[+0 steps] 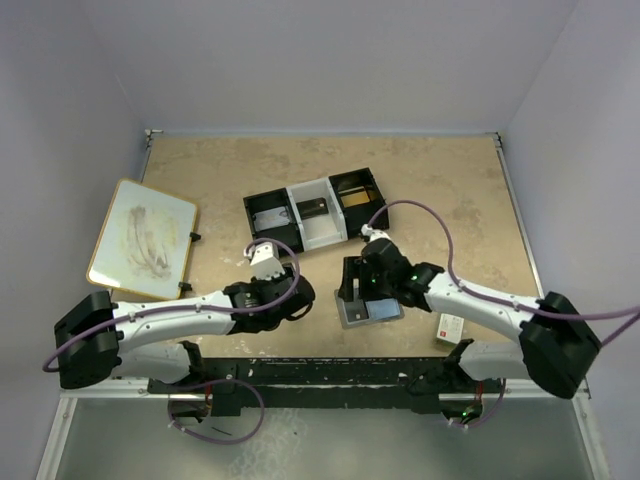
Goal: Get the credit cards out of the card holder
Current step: Remove the credit card from the card holder.
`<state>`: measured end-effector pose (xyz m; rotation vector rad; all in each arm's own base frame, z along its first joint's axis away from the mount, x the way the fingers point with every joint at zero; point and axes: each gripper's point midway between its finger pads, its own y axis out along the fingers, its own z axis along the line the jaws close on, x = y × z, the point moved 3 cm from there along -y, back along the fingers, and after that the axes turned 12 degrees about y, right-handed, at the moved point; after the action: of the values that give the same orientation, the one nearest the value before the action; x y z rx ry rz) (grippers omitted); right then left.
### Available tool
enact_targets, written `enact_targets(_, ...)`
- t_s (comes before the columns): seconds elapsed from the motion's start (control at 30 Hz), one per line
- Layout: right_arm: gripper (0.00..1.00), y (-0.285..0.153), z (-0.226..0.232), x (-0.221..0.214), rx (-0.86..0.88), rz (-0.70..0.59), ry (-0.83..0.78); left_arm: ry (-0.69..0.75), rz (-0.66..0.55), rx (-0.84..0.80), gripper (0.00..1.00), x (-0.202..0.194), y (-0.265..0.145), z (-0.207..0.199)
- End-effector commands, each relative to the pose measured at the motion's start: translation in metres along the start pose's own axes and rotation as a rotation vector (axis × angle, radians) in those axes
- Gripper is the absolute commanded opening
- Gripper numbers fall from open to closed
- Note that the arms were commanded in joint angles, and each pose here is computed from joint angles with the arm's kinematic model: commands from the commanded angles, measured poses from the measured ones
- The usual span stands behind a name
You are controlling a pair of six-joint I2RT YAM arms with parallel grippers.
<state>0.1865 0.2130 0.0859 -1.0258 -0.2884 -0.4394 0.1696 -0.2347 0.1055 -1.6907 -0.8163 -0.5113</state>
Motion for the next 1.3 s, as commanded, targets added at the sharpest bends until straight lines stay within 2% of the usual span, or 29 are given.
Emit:
enact_targets(0.0,0.78,0.006,-0.001,0.006,-0.163,-0.043,-0.042,-0.033,-0.051,0.019,0.51,0.011,-0.003,0.009)
enact_targets(0.43,0.75,0.032,0.007,-0.017,-0.255,0.036,-0.109,-0.032,-0.051,0.009,0.59,0.010,-0.006,0.013)
enact_targets(0.67,0.69,0.039,-0.003,-0.022,-0.324,0.046,-0.087,-0.040,-0.055,0.003,0.63,0.013,-0.009,0.014)
enact_targets(0.8,0.67,0.037,0.007,-0.031,-0.235,0.090,-0.066,-0.045,-0.063,-0.018,0.65,0.015,-0.011,0.012)
enact_targets(0.93,0.58,0.035,0.015,-0.033,-0.140,0.105,-0.057,-0.036,-0.048,-0.025,0.66,0.012,-0.010,0.010)
enact_targets(1.07,0.55,0.034,0.017,-0.033,-0.067,0.122,-0.023,-0.024,-0.029,-0.051,0.66,0.009,-0.008,0.003)
enact_targets(1.27,0.54,0.029,0.018,-0.028,0.027,0.132,0.035,-0.017,-0.019,-0.113,0.66,0.010,-0.011,-0.010)
